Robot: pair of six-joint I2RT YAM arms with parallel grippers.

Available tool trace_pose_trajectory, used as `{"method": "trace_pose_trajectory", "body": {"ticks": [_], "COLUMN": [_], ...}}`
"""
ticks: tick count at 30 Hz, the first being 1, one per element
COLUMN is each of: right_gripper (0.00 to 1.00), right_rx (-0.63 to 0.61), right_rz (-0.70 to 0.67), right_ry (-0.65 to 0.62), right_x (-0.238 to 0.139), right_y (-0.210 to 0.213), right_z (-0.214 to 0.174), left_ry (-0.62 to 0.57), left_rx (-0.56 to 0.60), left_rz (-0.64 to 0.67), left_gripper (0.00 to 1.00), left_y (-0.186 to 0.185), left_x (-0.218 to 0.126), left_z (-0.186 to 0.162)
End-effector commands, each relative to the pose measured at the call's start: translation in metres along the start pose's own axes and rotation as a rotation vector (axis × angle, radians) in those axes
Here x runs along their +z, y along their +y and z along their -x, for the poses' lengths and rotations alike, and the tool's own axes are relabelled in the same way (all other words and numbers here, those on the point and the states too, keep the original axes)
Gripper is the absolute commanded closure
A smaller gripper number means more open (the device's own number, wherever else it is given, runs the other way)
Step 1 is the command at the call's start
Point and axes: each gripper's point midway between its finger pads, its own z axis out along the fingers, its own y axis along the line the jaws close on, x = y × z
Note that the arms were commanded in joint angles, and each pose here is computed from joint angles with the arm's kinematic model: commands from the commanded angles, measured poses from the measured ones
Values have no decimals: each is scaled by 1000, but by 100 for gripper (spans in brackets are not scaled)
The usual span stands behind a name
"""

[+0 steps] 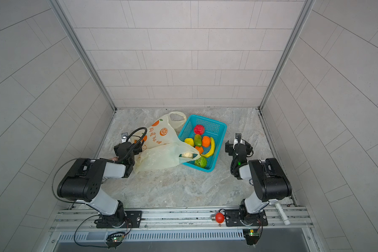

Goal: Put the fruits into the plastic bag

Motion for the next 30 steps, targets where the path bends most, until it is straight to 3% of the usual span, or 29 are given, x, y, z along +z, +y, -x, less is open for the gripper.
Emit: {"method": "trace_pose_trajectory", "body": {"ticks": [1, 30], "right_gripper": [1, 1], "right_rx": [-4, 0], "right_rz": [1, 12], "right_ry": [-6, -21], "right_x": [2, 0], "right_y": [0, 1], "right_z": [2, 7], "left_ry": [-25, -27], "left_rx": [-13, -19], "left_rz": [-6, -13], "left_gripper": [0, 0], "left_y": [-1, -2], "left_x": [-2, -3], "left_z": [7, 8]}}
